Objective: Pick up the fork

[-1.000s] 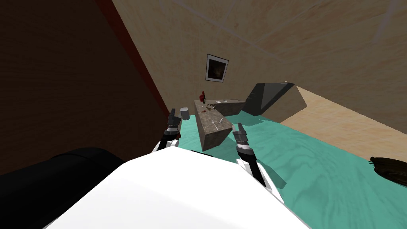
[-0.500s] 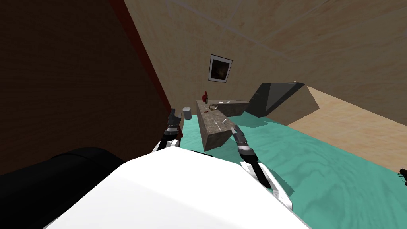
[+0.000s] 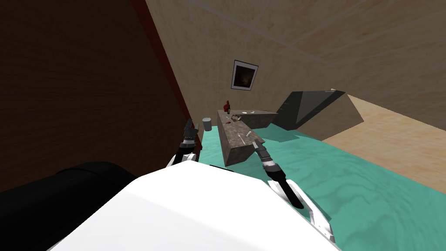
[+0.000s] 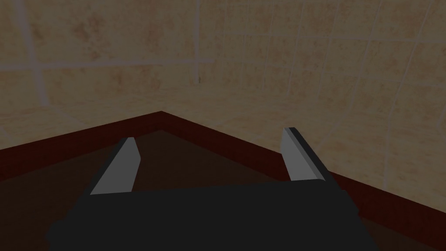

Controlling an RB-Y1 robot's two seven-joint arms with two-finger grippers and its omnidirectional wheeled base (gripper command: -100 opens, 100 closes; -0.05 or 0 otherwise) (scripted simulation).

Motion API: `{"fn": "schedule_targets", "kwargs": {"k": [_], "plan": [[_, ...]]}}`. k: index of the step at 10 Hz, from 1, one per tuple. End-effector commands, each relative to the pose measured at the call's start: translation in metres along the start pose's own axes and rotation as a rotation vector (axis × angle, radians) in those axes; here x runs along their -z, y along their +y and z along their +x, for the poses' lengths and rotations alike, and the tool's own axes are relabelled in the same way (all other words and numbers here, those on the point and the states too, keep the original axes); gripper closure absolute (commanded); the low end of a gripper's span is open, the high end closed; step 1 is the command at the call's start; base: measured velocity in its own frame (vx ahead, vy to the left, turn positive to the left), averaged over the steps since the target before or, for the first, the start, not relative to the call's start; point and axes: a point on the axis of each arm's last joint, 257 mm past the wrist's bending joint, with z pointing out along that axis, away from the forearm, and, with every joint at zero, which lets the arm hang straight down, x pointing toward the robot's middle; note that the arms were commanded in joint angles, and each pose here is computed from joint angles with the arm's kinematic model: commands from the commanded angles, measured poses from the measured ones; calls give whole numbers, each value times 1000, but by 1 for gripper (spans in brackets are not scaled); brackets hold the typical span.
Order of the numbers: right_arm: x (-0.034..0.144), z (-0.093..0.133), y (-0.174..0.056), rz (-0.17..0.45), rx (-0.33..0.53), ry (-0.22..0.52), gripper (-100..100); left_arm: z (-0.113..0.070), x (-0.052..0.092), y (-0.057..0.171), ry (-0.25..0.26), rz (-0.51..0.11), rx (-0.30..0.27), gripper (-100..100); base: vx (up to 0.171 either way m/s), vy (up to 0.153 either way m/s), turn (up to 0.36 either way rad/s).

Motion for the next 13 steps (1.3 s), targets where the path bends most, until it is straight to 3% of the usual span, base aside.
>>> {"fn": "schedule_targets", "kwargs": {"k": [1, 4, 5, 7, 10, 12, 13], "plan": [[2, 2, -8, 23, 24, 42, -100, 0, 0, 0, 0, 0, 0, 0, 1, 56, 70], [10, 6, -24, 69, 60, 109, -100, 0, 0, 0, 0, 0, 0, 0, 3, 42, 71], [17, 9, -40, 111, 67, 139, -100, 0, 0, 0, 0, 0, 0, 0, 3, 72, 141], [19, 8, -41, 118, 98, 178, -100, 0, 0, 0, 0, 0, 0, 0, 6, 43, 17], [39, 10, -74, 214, 138, 266, -100, 0, 0, 0, 0, 0, 0, 0, 12, 55, 115], [41, 8, -75, 222, 168, 300, -100, 0, 0, 0, 0, 0, 0, 0, 12, 42, 36], [53, 8, -92, 271, 181, 334, -100, 0, 0, 0, 0, 0, 0, 0, 13, 63, 146]]}}
